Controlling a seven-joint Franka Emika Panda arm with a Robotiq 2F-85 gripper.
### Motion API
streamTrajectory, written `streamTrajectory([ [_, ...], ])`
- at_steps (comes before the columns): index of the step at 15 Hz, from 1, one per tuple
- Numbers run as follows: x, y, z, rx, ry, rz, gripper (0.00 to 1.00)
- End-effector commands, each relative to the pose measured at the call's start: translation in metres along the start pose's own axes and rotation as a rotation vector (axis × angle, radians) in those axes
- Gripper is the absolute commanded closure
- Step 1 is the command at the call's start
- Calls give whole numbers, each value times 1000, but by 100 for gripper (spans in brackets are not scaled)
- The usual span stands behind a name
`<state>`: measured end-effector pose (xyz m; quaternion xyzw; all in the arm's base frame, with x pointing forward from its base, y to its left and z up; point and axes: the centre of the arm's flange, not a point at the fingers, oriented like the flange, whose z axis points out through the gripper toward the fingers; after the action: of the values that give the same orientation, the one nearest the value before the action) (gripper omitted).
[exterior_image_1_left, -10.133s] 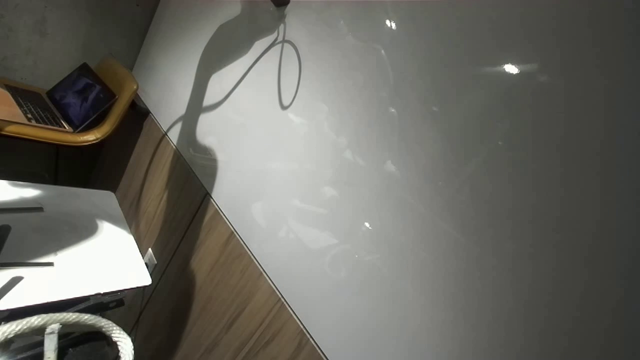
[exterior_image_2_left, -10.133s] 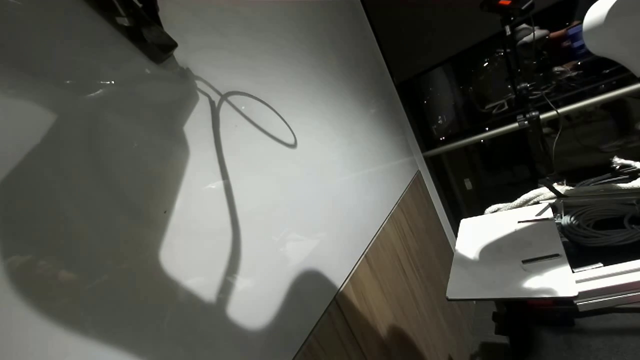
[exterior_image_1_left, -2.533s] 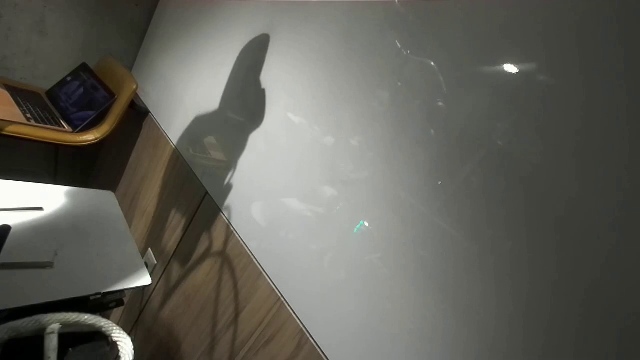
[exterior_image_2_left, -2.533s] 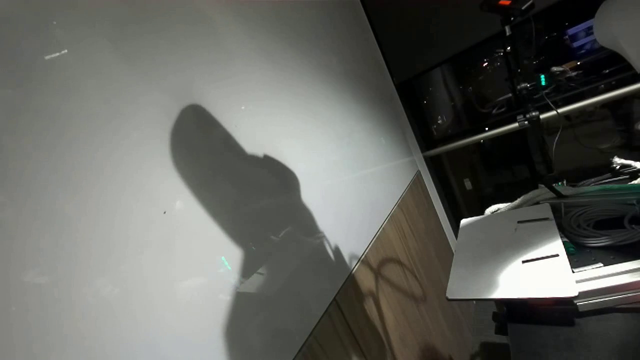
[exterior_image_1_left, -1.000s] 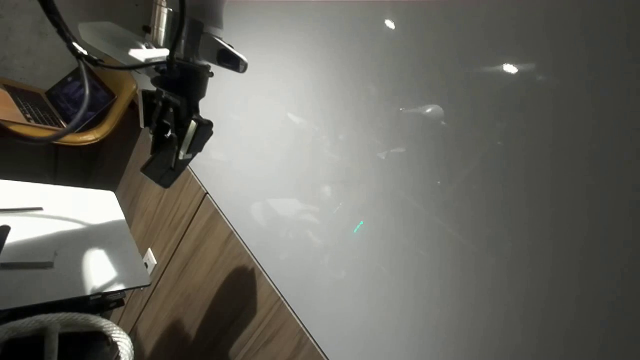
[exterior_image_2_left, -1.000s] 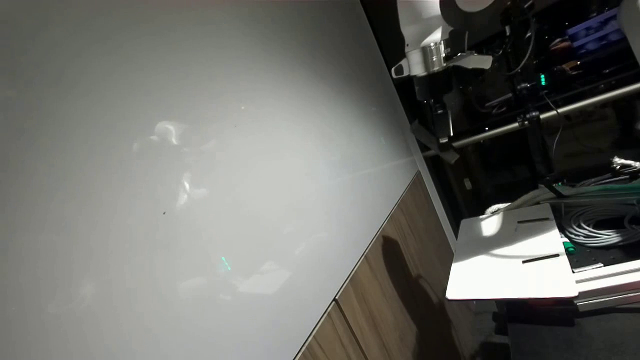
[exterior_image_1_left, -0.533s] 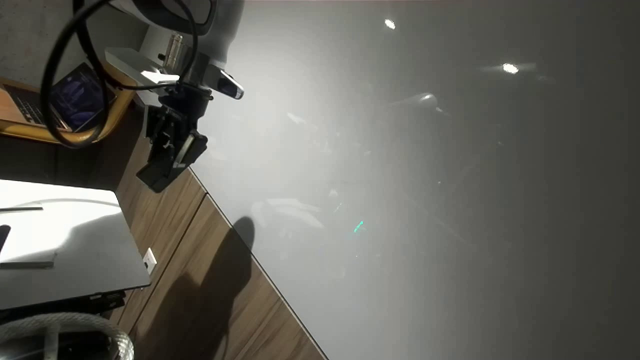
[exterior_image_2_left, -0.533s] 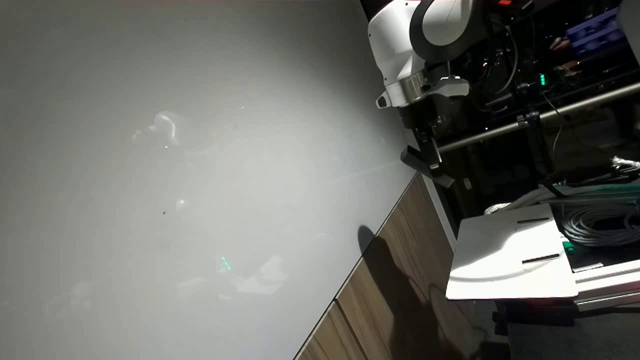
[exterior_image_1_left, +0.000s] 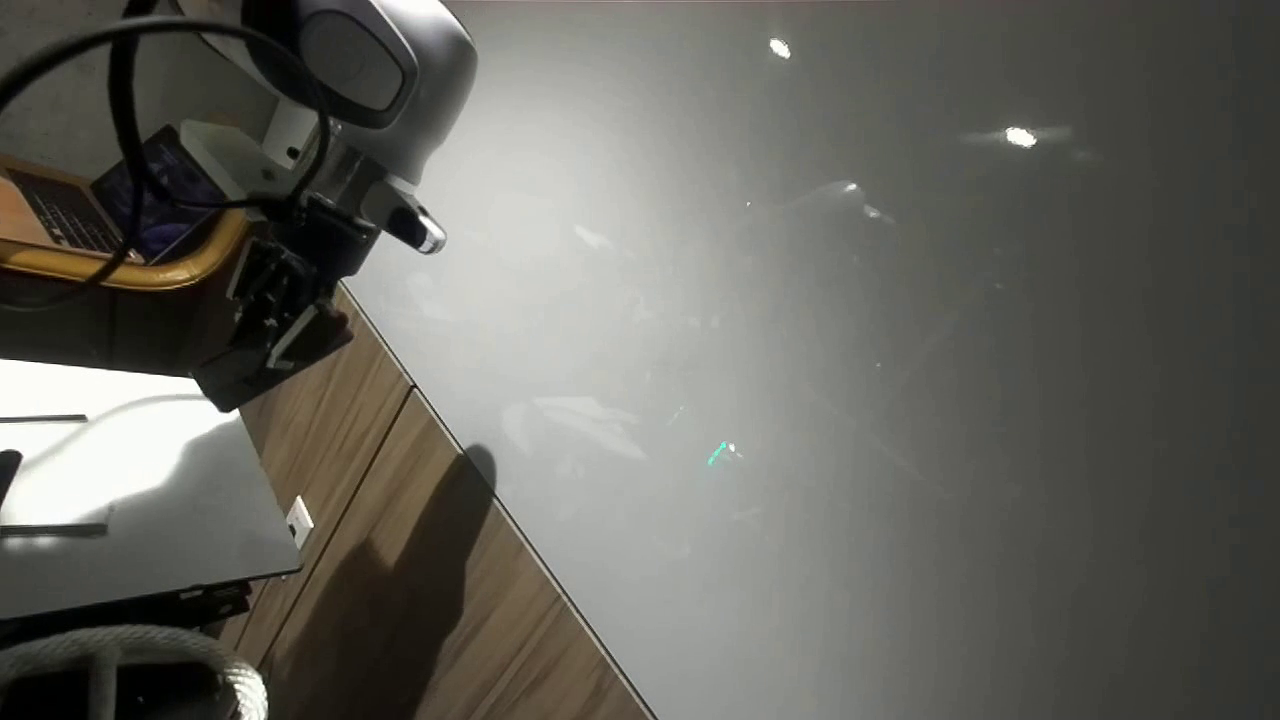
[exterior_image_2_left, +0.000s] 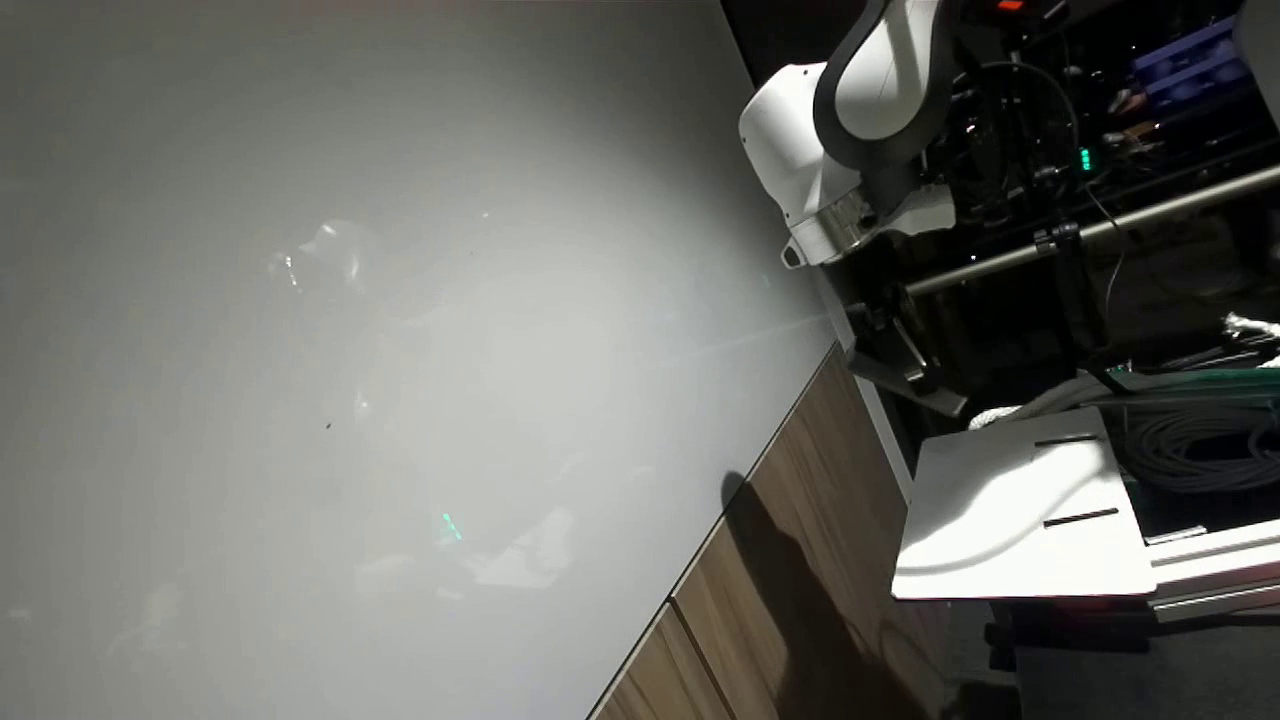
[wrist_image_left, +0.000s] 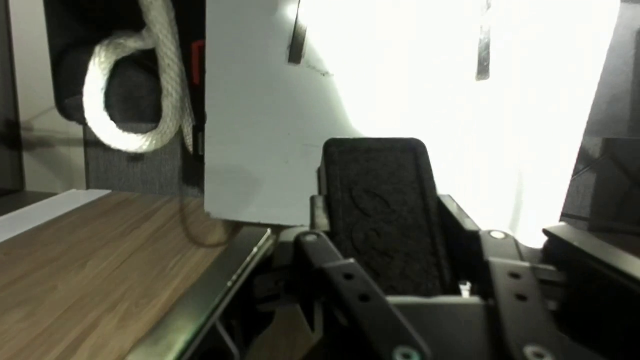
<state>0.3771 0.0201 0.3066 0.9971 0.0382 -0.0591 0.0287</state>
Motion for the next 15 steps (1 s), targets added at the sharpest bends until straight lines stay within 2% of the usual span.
streamTrajectory([
  [1, 11, -4, 47, 48, -57, 24, 71],
  [5, 18, -3, 75, 54, -93, 28, 71],
  [15, 42, -2, 94, 67, -121, 36, 71],
])
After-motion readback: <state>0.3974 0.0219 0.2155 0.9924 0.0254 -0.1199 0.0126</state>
